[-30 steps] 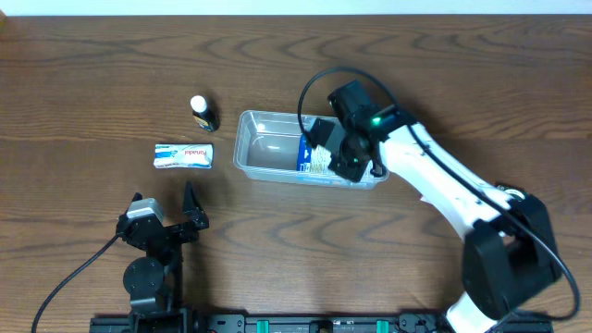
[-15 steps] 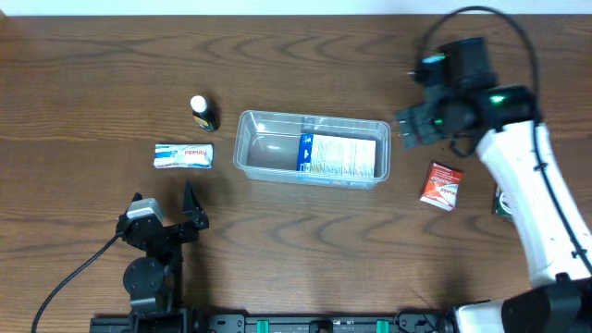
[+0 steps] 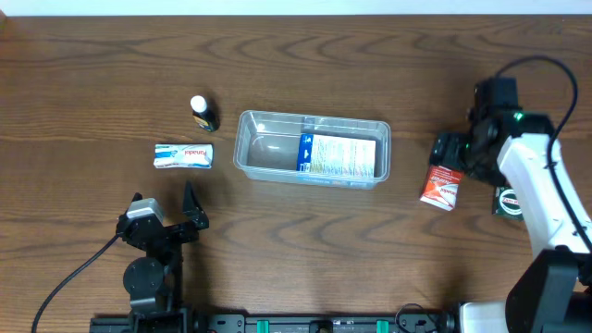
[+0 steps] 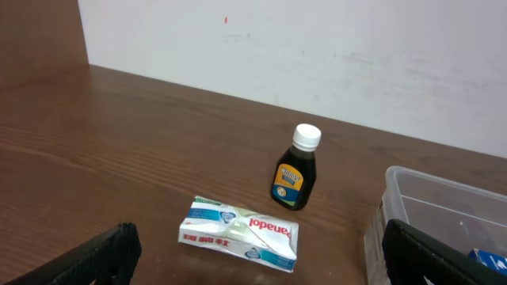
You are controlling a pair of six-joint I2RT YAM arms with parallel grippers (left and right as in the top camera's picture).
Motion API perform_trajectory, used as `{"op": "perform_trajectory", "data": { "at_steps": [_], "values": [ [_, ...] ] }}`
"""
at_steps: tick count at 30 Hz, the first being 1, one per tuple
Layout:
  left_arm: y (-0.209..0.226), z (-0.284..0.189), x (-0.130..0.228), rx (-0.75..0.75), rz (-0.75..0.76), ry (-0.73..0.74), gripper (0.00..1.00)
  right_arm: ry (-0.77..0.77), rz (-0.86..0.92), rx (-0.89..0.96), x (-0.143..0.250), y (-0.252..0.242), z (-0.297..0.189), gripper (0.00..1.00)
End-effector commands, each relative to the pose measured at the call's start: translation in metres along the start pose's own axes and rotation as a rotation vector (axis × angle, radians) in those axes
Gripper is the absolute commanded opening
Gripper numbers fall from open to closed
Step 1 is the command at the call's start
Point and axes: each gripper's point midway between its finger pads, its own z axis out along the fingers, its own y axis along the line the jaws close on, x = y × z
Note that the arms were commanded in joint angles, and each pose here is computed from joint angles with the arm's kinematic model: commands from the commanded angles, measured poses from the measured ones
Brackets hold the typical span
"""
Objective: Pack container
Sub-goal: 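Move right gripper to the red Panadol packet and grasp it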
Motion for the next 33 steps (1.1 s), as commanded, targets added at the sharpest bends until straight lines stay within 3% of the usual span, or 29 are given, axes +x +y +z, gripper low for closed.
{"op": "perform_trajectory", "data": {
  "at_steps": [1, 19, 28, 33],
  "values": [
    [0.006, 0.001, 0.016, -0.025, 0.018, 0.045, 0.98, 0.016, 0.143, 0.062, 0.014, -0.015, 0.022, 0.94],
    [0.006, 0.001, 0.016, -0.025, 0.018, 0.045, 0.98, -0.129, 0.231, -0.014, 0.004, -0.008, 0.062, 0.86],
    [0.006, 0.001, 0.016, -0.025, 0.018, 0.045, 0.98, -0.141, 0.229, -0.021, 0.003, -0.007, 0.064, 0.69],
    [0.006, 0.001, 0.016, -0.025, 0.018, 0.045, 0.98, -0.133, 0.234, -0.016, 0.009, -0.010, 0.069, 0.75]
  ]
}}
